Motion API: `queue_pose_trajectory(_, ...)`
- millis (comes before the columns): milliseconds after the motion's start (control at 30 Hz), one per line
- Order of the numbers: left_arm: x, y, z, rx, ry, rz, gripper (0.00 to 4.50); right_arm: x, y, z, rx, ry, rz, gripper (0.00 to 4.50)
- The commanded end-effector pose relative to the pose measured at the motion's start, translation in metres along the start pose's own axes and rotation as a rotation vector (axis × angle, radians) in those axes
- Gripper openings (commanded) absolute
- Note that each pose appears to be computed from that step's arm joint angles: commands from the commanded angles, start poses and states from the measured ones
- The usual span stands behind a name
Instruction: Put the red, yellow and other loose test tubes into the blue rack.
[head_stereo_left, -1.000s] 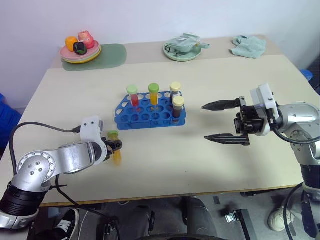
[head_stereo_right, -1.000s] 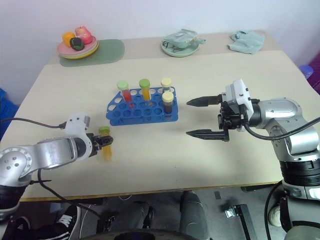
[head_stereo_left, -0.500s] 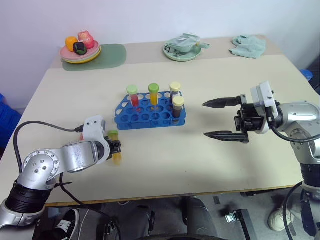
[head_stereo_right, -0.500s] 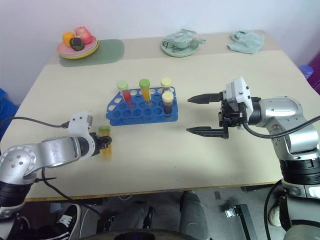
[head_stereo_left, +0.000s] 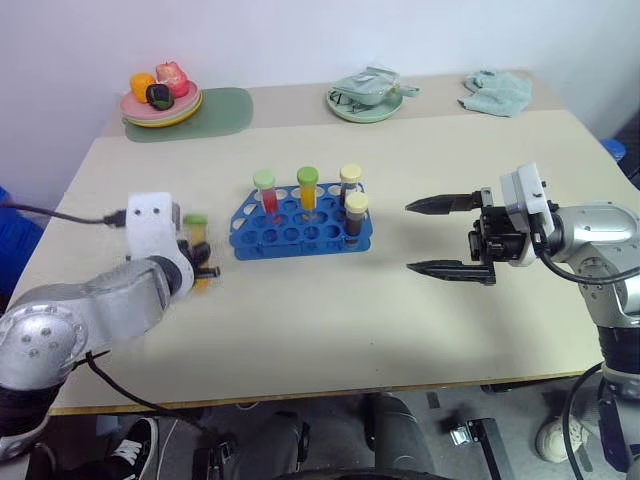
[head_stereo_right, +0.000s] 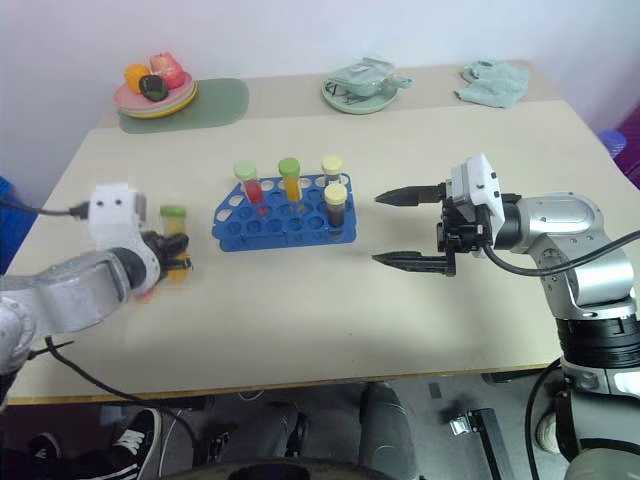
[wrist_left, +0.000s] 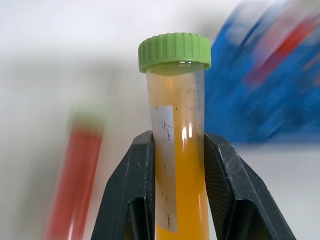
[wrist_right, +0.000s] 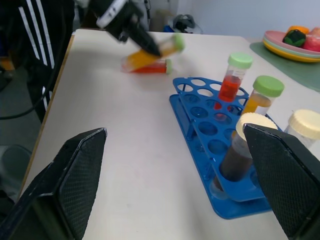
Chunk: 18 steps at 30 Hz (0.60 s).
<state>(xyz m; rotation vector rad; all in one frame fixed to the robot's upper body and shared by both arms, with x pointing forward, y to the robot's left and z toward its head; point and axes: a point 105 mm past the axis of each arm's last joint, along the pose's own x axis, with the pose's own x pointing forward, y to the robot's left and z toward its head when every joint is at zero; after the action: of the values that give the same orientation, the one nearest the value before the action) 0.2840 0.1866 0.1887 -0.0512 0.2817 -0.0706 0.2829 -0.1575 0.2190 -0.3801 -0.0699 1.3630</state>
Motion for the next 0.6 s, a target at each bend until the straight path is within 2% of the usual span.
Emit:
queue_pose_trajectory(33, -0.011, 0.0, 0.034, 0.157, -0.331, -0.047, 0.76, -0.005, -0.005, 0.008, -0.043, -0.026, -0.042, 4.5)
queue_pose_trajectory(100, -0.016, -0.006, 0.038, 0.258, -0.446, -0.134, 0.76, -0.004, -0.007, 0.008, -0.042, -0.032, -0.054, 4.5)
queue_pose_trajectory(233, -0.011, -0.01, 0.042, 0.308, -0.611, -0.272, 0.76, -0.004, -0.011, 0.008, -0.045, -0.041, -0.076, 4.5)
queue_pose_trajectory(400, 0.014, -0.025, 0.044, 0.388, -0.741, -0.421, 0.76, -0.006, -0.011, 0.009, -0.033, -0.039, -0.096, 4.5)
queue_pose_trajectory(600, 0.042, -0.044, 0.04, 0.345, -0.806, -0.504, 0.76, -0.008, -0.007, 0.01, -0.028, -0.028, -0.119, 4.5)
